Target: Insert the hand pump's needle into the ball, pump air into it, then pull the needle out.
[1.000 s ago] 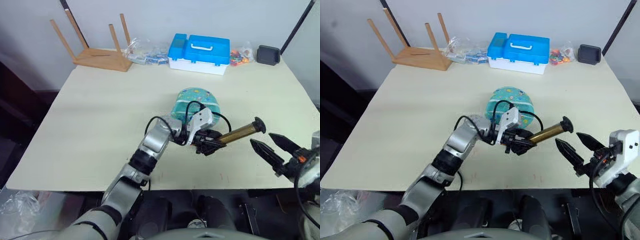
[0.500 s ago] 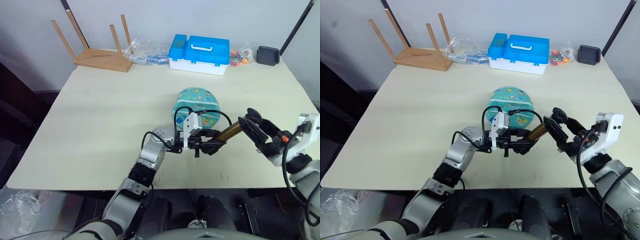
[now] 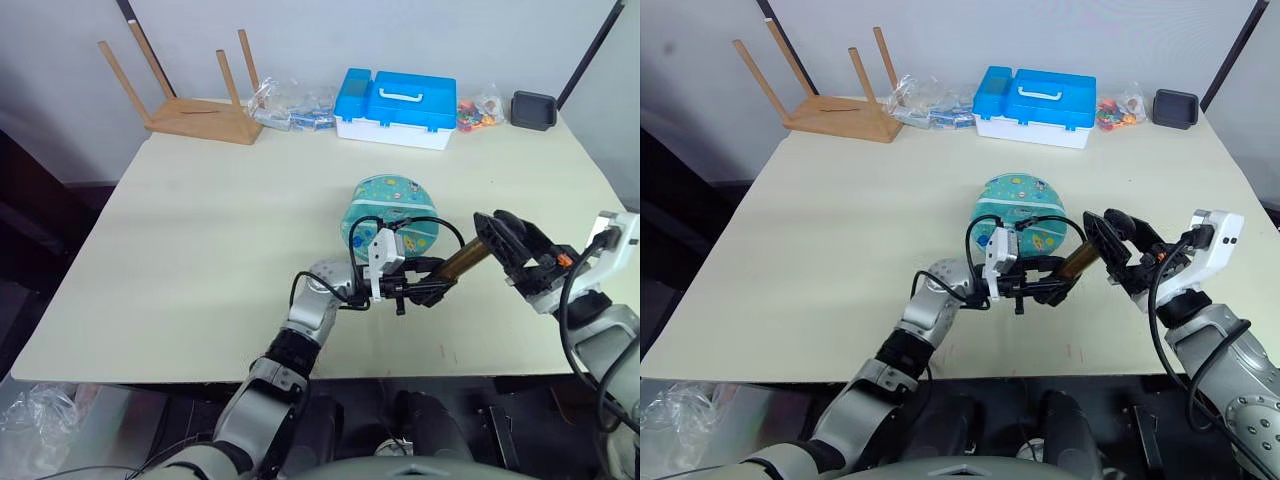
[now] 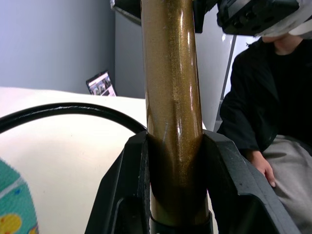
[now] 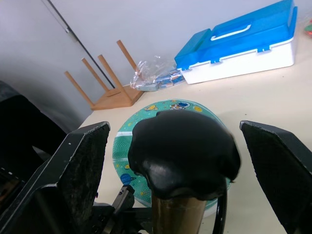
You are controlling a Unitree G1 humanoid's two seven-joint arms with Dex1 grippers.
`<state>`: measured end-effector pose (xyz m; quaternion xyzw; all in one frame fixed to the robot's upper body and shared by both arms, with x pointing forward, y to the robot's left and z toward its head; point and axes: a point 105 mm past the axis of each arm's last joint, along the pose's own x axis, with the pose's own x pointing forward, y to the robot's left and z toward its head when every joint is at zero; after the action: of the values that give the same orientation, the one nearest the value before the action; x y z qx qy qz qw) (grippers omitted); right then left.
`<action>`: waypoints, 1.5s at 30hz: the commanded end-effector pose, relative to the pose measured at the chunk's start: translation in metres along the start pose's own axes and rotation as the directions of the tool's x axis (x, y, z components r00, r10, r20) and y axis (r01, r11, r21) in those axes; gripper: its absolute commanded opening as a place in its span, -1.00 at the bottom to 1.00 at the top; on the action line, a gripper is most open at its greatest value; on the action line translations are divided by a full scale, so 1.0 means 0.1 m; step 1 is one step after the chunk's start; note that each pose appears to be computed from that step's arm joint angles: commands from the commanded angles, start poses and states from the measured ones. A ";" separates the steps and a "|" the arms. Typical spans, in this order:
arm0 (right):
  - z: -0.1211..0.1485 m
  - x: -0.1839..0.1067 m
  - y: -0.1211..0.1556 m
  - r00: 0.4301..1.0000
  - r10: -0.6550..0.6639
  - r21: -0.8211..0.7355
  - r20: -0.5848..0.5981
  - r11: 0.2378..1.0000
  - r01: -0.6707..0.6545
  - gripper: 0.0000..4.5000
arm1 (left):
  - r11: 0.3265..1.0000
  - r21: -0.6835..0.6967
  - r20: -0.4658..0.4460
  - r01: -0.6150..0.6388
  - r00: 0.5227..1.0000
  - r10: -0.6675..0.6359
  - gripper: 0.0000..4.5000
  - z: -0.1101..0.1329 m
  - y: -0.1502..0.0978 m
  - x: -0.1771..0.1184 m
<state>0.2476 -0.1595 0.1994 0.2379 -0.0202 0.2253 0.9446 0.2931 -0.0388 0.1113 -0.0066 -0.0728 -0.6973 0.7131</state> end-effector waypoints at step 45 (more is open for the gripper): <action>0.23 0.08 0.32 0.985 0.162 -0.210 -0.061 0.962 -0.172 -0.17 | 0.991 -0.128 -0.245 -0.028 0.969 -0.004 1.00 -0.03 -0.10 -0.34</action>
<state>0.2506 -0.1471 0.2175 0.1421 -0.0140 0.2812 0.9490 0.2896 0.0078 0.0947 0.0370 0.0728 -0.6843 0.7246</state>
